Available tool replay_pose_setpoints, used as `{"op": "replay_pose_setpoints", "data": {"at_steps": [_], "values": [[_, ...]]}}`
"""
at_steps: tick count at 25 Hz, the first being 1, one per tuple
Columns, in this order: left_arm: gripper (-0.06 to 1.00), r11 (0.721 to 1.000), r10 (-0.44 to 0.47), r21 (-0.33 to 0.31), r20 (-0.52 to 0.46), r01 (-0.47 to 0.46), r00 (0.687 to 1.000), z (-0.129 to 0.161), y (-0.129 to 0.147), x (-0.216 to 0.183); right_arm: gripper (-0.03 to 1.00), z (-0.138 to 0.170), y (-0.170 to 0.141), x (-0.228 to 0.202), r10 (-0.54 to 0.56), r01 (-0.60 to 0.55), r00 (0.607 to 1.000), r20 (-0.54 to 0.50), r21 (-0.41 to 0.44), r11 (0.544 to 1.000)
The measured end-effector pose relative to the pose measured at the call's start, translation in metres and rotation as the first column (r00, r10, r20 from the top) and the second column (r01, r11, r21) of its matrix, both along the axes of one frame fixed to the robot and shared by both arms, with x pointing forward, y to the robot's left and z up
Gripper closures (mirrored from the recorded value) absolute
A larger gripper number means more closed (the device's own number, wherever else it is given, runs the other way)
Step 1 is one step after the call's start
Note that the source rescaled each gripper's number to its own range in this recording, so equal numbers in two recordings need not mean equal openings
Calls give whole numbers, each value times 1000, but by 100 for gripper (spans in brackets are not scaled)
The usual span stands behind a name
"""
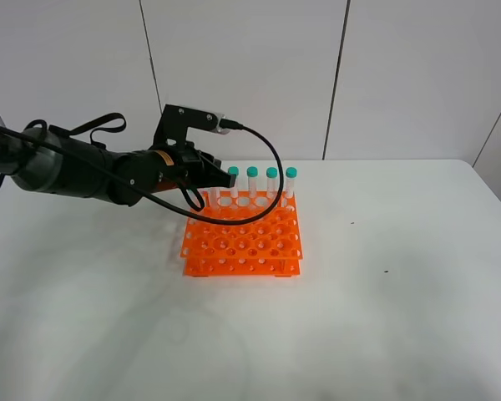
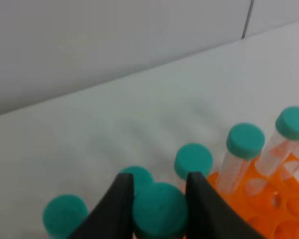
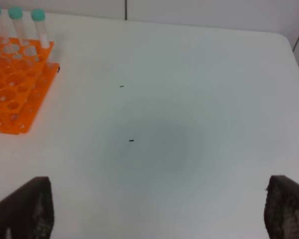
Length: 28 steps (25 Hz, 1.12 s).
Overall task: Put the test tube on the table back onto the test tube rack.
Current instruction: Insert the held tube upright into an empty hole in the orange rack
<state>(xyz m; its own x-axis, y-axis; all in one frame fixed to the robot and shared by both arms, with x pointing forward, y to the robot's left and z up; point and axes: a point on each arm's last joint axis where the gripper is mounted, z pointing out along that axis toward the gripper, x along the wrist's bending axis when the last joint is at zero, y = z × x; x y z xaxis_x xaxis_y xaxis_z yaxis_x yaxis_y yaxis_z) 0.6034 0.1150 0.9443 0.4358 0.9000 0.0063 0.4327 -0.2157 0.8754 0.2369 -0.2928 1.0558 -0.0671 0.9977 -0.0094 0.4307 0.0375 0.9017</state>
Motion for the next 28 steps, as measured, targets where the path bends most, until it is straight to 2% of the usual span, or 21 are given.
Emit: {"op": "replay_pose_setpoints", "data": {"at_steps": [5, 11, 28], "values": [[93, 1000, 3, 5, -19, -3, 1000, -10, -1, 1, 5, 0, 0, 0, 0, 0, 1000, 0, 1, 1000], [93, 1000, 25, -16, -50, -26, 998, -23, -1, 3, 5, 0, 0, 0, 0, 0, 1000, 0, 1, 1000], [93, 999, 31, -27, -51, -32, 998, -25, -2, 4, 5, 0, 0, 0, 0, 0, 1000, 0, 1, 1000]]}}
